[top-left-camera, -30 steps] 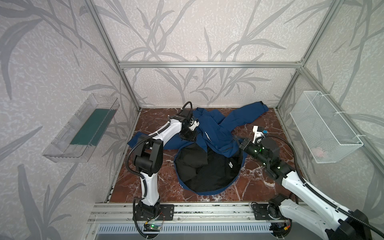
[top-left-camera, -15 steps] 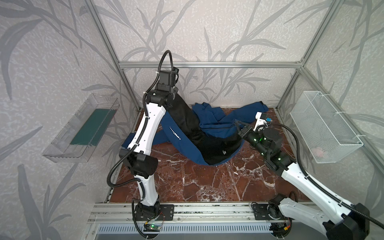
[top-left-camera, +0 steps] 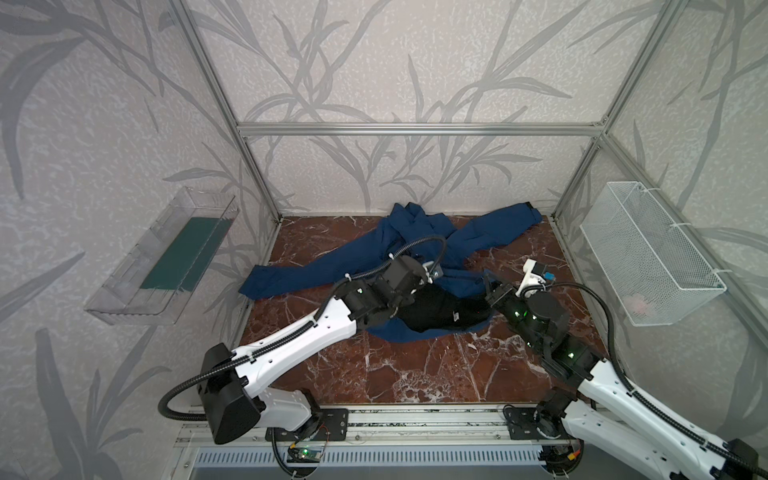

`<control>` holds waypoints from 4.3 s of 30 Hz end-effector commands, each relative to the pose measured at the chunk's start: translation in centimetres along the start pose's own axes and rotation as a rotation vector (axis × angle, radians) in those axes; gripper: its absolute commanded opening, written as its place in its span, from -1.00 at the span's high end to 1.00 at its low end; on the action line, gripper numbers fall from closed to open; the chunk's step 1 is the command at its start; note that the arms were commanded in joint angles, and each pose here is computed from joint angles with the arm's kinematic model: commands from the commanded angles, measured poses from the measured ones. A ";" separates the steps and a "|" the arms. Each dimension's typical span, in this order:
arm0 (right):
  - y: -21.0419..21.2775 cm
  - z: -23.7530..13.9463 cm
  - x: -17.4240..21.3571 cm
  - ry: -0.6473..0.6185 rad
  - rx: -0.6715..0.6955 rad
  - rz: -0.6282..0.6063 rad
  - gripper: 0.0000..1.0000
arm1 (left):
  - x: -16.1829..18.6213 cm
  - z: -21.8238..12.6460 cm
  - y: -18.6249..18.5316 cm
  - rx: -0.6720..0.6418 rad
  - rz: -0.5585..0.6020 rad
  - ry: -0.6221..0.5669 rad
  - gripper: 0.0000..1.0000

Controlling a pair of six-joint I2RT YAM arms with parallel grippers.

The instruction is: Zip up the jacket

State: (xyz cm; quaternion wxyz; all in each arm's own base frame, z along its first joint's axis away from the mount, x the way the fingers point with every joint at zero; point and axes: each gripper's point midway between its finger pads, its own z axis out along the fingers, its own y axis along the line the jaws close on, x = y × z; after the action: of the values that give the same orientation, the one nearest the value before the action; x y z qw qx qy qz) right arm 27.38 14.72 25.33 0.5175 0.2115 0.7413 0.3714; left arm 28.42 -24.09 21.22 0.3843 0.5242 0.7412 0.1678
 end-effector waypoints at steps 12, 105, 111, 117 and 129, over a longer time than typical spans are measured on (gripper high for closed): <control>-5.6 -2.1 0.8 -0.013 0.118 0.021 1.00 | -1.2 -4.4 -14.2 0.346 -0.258 0.067 0.40; -3.0 -2.6 0.6 0.052 -0.029 0.061 1.00 | -3.4 1.0 -19.8 0.697 -2.579 -0.560 -0.52; -2.8 -2.2 0.5 0.053 -0.032 0.061 1.00 | -2.9 0.9 -19.2 0.690 -2.595 -0.587 -0.30; -2.3 -1.9 0.5 0.061 -0.041 0.061 1.00 | -3.1 0.5 -19.0 0.709 -2.590 -0.614 -0.05; -2.1 -1.9 0.4 0.063 -0.045 0.053 1.00 | -1.5 -0.1 -17.9 0.655 -2.588 -0.651 -0.36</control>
State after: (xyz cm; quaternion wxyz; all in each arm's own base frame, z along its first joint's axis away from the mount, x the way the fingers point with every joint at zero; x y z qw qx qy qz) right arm 25.27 12.95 20.77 0.4638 0.2143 0.7663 0.3895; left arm 16.68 -33.16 8.73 0.2727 -0.4428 0.6016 -0.6064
